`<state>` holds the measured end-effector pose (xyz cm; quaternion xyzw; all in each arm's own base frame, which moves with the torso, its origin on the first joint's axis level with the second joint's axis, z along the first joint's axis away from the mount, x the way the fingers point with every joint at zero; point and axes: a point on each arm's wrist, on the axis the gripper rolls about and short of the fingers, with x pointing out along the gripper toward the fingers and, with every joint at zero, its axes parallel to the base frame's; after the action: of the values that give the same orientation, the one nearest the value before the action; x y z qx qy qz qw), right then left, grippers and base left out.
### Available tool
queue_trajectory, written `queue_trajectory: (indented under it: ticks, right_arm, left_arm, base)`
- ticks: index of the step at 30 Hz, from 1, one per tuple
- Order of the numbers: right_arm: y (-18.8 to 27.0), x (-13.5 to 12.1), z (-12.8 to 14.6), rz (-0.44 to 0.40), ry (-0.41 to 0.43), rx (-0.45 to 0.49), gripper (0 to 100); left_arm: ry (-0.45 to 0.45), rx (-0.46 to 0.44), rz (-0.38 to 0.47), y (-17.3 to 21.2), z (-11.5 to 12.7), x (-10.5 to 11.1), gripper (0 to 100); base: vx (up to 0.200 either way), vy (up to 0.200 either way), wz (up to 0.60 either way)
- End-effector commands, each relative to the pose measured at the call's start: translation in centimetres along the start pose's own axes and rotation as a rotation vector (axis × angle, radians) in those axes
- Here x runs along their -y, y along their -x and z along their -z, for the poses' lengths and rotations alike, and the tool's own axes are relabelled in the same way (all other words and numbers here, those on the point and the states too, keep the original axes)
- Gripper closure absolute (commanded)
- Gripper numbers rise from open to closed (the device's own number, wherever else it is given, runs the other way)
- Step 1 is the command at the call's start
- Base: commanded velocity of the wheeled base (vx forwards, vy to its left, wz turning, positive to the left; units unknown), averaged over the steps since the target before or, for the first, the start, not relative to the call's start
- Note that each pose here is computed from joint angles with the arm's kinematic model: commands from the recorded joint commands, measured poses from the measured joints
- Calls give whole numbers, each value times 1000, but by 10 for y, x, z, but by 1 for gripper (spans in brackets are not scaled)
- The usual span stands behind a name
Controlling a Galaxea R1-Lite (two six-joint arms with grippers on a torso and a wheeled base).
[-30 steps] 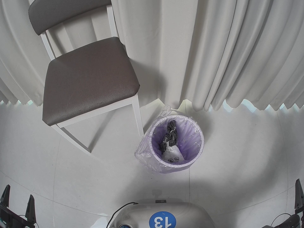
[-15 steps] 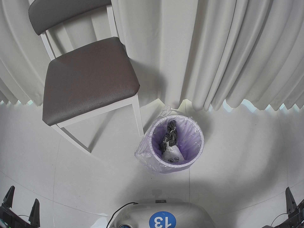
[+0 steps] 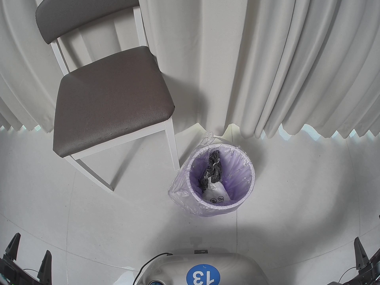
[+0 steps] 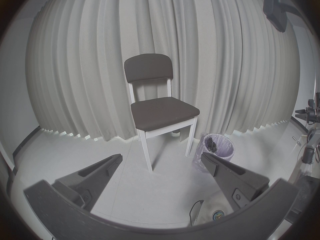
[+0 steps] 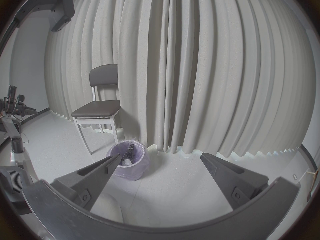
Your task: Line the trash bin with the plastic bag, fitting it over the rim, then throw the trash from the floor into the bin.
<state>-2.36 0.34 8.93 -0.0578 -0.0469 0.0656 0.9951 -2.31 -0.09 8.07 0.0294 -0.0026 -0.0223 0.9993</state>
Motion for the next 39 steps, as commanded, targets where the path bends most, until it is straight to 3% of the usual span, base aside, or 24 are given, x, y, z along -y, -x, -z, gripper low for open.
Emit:
queue_trajectory:
  ticks: [1,4,10,14,17,26,35,39]
  right_arm:
    - [0,-1,5,-5,-3,-5,0]
    - [0,-2,5,-65,1,-3,0]
    - [0,-2,7,-75,0,-17,0]
    - [0,-1,8,9,0,-32,0]
    - [0,1,12,87,-49,-81,0]
    - [0,1,13,98,-120,-87,0]
    - [0,1,13,94,-100,-90,0]
    - [0,1,13,101,-111,-89,0]
  left_arm:
    - [-3,-2,0,0,5,0,0]
    - [-3,-1,1,0,5,0,0]
    - [-4,1,1,0,5,0,0]
    - [8,-1,-5,0,5,0,0]
    - [11,-1,-9,0,5,0,0]
    - [59,-4,-18,0,5,0,0]
    - [93,-4,-49,0,5,-1,0]
    - [53,-5,-37,0,5,-1,0]
  base:
    - [0,0,0]
    - [0,0,0]
    - [0,0,0]
    - [0,0,0]
    - [0,0,0]
    - [0,0,0]
    - [0,0,0]
    - [0,0,0]
